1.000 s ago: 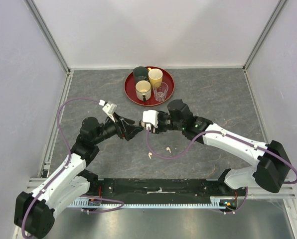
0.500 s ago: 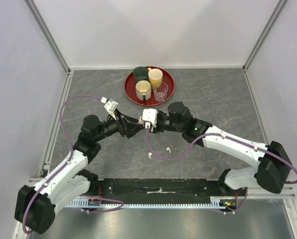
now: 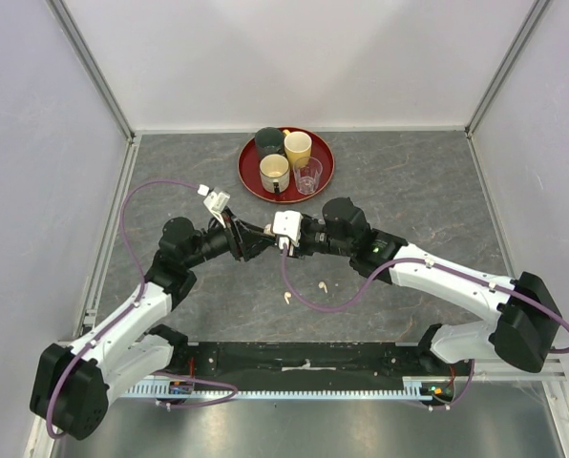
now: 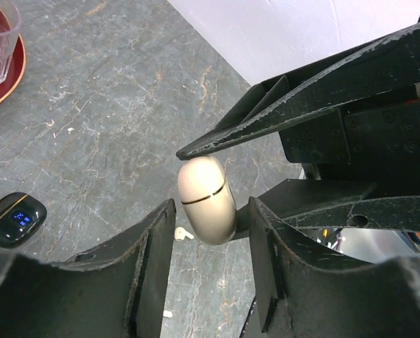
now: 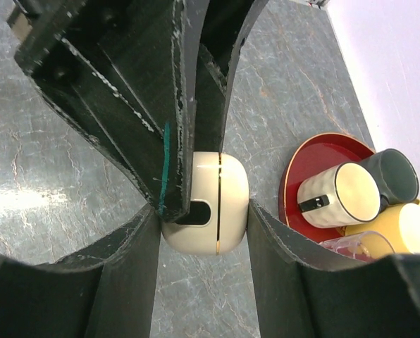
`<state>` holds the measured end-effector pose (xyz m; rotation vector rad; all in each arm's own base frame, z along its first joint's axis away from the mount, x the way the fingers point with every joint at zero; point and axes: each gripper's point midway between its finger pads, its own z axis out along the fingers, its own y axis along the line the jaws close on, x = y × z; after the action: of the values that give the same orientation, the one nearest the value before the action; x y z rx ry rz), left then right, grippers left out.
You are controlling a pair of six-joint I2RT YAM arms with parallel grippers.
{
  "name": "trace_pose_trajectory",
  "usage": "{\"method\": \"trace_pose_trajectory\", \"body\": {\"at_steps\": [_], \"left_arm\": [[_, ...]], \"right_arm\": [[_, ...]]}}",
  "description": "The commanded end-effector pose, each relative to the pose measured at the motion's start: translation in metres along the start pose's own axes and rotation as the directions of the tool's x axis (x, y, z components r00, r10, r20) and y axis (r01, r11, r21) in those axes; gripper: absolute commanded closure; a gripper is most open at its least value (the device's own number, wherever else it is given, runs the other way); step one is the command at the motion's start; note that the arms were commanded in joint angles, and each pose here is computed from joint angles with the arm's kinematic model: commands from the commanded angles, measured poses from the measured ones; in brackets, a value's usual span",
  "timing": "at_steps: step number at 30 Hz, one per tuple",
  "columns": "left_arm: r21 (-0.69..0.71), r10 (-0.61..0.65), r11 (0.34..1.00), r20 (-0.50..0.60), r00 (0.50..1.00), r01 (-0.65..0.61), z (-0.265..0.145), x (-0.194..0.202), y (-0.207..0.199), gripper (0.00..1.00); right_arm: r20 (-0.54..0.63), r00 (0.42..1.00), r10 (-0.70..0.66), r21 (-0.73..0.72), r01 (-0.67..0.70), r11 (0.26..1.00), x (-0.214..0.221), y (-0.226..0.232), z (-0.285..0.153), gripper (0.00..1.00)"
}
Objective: Insert the wireless bluetooth earbuds into the charging case
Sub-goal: Pick up the charging case at the center of the board.
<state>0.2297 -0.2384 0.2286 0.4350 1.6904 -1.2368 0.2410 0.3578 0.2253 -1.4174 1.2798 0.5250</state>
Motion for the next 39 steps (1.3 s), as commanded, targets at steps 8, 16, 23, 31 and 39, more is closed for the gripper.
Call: {"method": "trace_pose_trajectory", "body": {"at_steps": [8, 16, 23, 31, 39], "left_arm": [[0.069, 0.015, 0.997, 0.024, 1.0, -0.016, 0.004, -0.015, -0.016, 0.69], [0.073, 0.032, 0.997, 0.018, 0.999, -0.033, 0.004, -0.011, -0.015, 0.98], [0.032, 0.102, 0.994, 0.078, 0.992, -0.104, -0.002, -0.018, -0.011, 0.98], [-0.149, 0.262, 0.961, 0.228, 0.938, -0.233, -0.027, -0.044, 0.002, 0.98], [-0.229, 0.467, 0.883, 0.356, 0.81, -0.409, -0.055, -0.074, -0.016, 0.98]], "right_arm": [[0.092, 0.995, -0.025, 0.018, 0.024, 1.0, -0.027, -0.004, -0.005, 0.85], [0.098, 0.995, -0.032, 0.04, 0.029, 0.999, -0.03, -0.006, -0.008, 0.48], [0.117, 0.993, 0.002, 0.139, -0.019, 0.99, -0.035, -0.021, -0.02, 0.02], [0.186, 0.958, 0.22, 0.26, -0.264, 0.929, -0.054, -0.041, -0.05, 0.02], [0.434, 0.618, 0.656, 0.262, -0.783, 0.565, -0.096, -0.079, -0.077, 0.02]]}}
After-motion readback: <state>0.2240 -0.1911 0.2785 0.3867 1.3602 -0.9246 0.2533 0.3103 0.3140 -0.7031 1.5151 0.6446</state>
